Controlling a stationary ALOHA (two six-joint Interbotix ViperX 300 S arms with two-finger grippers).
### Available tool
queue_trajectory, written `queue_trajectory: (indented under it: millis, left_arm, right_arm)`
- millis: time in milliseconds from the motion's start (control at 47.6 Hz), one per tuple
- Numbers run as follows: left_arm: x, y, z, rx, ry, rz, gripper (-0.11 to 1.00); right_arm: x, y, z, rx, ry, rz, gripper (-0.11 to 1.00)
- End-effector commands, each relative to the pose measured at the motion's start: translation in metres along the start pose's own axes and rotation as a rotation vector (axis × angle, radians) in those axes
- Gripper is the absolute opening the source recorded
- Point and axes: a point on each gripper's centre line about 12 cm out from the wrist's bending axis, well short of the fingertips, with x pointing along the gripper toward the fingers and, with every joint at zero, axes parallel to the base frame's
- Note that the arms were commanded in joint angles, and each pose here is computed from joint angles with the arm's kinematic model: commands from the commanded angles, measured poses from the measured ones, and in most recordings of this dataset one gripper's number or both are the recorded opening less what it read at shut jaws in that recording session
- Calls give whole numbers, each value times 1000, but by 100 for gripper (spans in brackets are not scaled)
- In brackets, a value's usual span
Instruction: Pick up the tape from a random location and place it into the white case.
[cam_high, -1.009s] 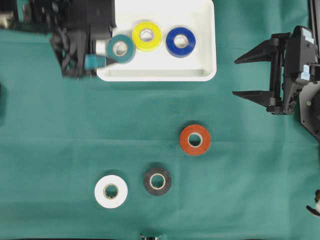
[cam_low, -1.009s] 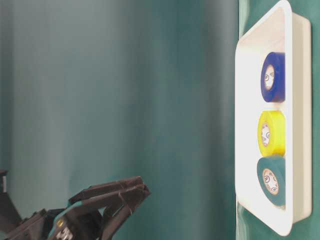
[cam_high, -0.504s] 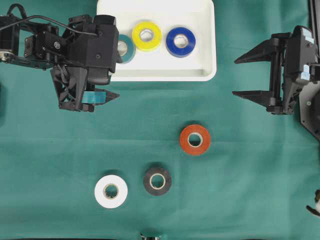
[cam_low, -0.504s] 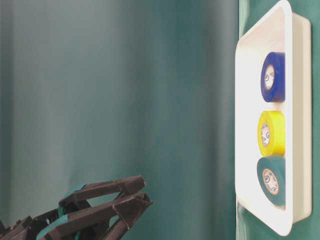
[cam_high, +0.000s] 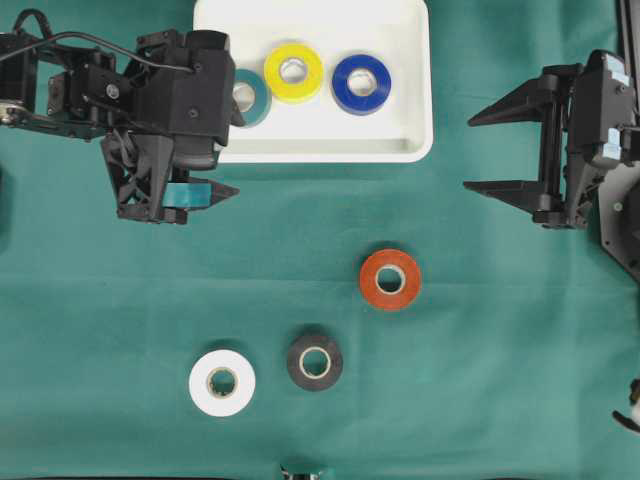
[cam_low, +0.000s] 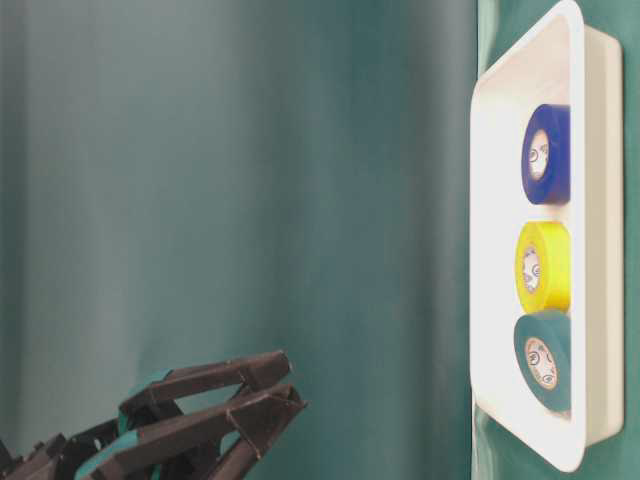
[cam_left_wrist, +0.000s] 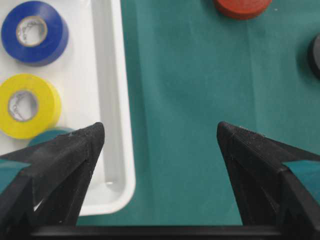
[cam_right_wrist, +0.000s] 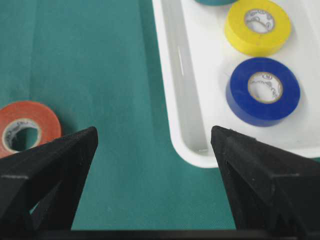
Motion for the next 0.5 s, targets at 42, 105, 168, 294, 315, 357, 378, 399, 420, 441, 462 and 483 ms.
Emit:
queue_trajectory:
  millis: [42,105,168,294,315,357,378,399,420,441,462,483]
  left_arm:
    - [-15,1,5,-3,-91,13,99]
    - [-19,1,2,-4,-144,20,99]
    - [-25,0,0,-5,-205,27,99]
    - [-35,-1,-7,-9,-320,40,99]
    - [-36,-1,-9,-11,-332,41,99]
    - [-38,-2,-13,-14,-361,44,99]
    - [-38,-2,-14,-15,-370,45,99]
    - [-38,-2,-17,-15,-378,46,99]
    - [-37,-2,-19,-17,-384,46,99]
    - [-37,-3,-20,-18,-391,47,99]
    - [-35,-3,-24,-23,-399,47,99]
    - [-34,-3,-25,-24,-404,47,99]
  right_arm:
    - [-1,1,11,1,-32,3,90]
    - [-1,1,12,1,-35,4,90]
    - [-1,1,13,-2,-38,5,90]
    - [-2,3,16,-10,-71,17,90]
    - [-1,3,17,-10,-78,20,90]
    - [-2,4,19,-13,-97,27,90]
    - [-2,4,20,-15,-107,30,90]
    - [-2,5,21,-18,-115,34,90]
    - [-2,5,22,-22,-130,39,90]
    - [-2,6,24,-24,-141,43,90]
    - [-3,6,25,-27,-153,47,90]
    - [-2,7,26,-30,-162,50,90]
